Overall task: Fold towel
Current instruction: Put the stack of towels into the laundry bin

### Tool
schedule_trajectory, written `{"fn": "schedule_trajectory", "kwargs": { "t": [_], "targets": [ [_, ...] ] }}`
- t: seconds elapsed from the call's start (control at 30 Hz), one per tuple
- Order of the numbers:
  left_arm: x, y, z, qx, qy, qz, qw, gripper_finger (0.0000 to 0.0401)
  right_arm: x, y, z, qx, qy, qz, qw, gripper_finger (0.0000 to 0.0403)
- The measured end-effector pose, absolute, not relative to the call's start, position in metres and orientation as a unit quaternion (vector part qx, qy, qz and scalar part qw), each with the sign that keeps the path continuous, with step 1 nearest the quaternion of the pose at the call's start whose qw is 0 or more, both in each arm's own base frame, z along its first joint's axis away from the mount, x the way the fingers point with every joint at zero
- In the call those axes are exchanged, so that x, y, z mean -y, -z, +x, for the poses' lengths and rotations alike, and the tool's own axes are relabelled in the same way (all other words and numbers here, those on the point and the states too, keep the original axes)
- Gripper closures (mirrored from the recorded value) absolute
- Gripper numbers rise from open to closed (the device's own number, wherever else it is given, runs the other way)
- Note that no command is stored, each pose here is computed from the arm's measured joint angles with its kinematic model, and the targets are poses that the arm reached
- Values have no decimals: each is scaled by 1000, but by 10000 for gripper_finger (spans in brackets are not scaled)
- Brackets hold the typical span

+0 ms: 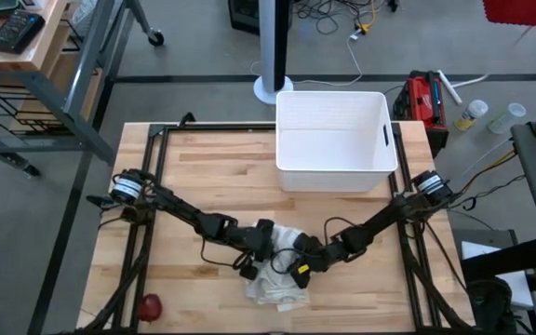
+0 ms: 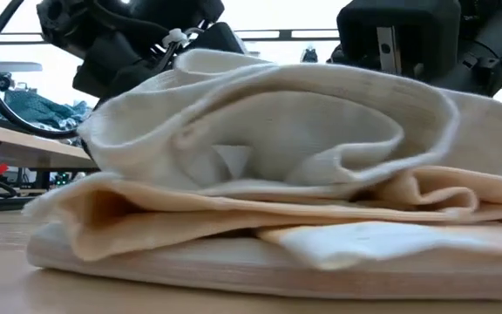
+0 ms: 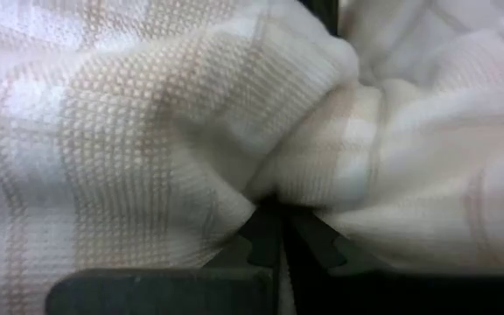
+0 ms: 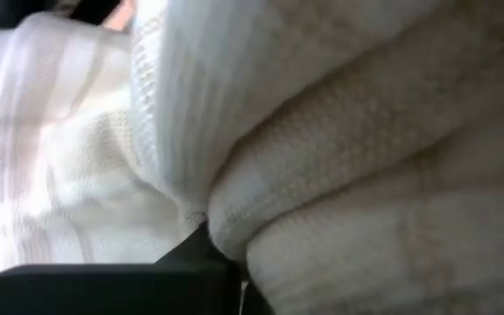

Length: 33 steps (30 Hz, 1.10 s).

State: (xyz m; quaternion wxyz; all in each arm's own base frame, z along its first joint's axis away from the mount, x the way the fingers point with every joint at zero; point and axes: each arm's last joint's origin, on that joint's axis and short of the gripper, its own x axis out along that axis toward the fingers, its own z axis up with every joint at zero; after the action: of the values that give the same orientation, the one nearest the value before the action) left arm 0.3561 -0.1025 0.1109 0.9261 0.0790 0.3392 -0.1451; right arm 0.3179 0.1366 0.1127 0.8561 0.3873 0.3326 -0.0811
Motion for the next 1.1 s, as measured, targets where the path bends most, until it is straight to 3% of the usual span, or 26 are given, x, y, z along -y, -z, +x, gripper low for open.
{"fn": "schedule_trajectory", "kwargs": {
  "t": [0.23, 0.57, 0.87, 1.1],
  "targets": [
    [110, -124, 353, -328, 111, 81, 935, 401, -138, -121, 323, -283, 54, 386, 877, 334],
    [100, -203, 318, -281, 49, 63, 956, 400, -145, -139, 324, -192, 42, 425, 883, 334],
    [89, -186, 285, -335, 13, -35, 941, 372, -142, -119, 317, -257, 97, 410, 870, 334],
    [84, -148, 260, -391, -14, -277, 878, 351, -142, -118, 316, -263, 101, 402, 871, 334]
  ]
}}
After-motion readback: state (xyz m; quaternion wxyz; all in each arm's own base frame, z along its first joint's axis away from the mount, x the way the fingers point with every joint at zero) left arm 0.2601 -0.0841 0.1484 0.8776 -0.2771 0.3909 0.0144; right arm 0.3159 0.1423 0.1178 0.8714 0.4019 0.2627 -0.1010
